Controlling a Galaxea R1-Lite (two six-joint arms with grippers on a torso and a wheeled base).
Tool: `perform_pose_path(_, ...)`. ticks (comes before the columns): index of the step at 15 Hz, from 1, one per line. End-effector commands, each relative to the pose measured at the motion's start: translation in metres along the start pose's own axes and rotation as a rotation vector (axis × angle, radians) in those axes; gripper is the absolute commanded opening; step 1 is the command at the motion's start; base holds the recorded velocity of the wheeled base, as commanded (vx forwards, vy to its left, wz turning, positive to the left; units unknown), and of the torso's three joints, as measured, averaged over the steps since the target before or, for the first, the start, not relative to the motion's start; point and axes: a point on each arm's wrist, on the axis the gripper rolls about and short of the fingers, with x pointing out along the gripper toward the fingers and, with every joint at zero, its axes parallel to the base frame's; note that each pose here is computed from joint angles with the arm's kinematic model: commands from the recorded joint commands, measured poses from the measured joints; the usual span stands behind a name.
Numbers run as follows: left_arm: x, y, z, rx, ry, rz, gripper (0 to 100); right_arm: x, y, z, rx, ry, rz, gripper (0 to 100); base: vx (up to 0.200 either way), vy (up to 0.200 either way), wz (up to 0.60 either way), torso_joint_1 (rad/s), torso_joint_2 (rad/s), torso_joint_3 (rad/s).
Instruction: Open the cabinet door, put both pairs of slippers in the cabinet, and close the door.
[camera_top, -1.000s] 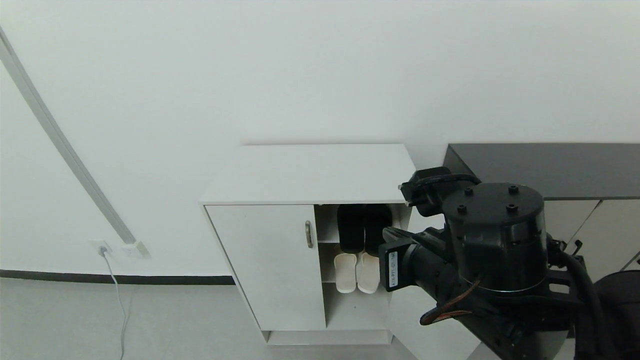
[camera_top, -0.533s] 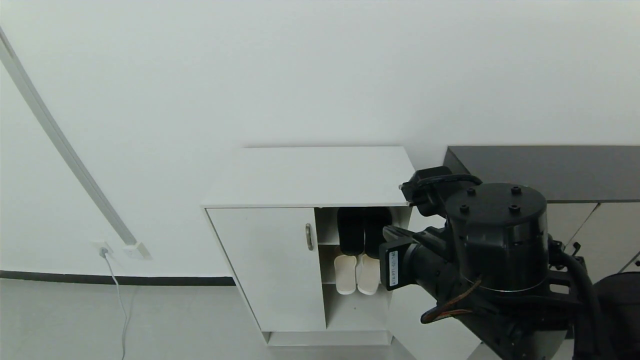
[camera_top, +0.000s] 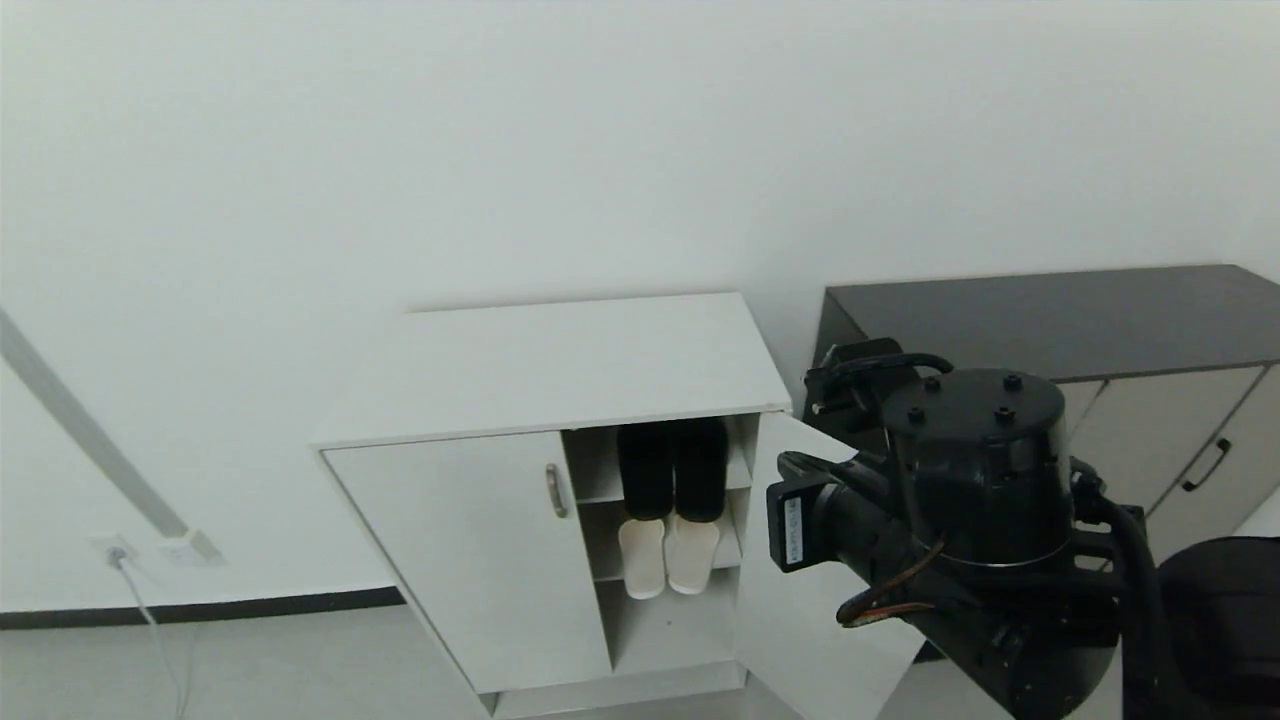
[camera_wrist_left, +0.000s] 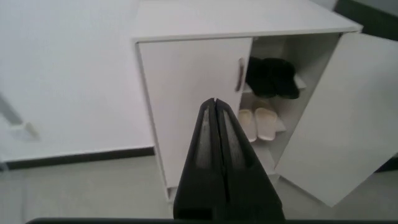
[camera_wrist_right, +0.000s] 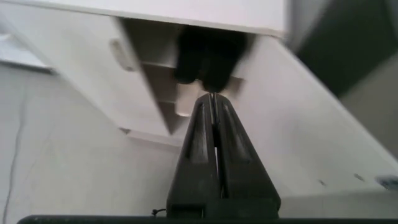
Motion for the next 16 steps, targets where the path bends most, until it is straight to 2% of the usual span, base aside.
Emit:
perform_pose_path(1, 0.0001, 0.0, -0.0001, 0.0, 0.002, 0.0, 0, 0.0039, -0.0015, -0.0017, 0.0, 0.006, -0.011, 0, 0.0, 0.0, -0.6, 0.007, 0.01, -0.002)
perform_pose_path(16, 0.0001, 0.0, -0.0001, -0.002, 0.002, 0.0, 0, 0.0103, -0.0022, -0.0068, -0.012, 0.008, -0.022, 0, 0.0, 0.0, 0.0, 0.0, 0.0, 0.0)
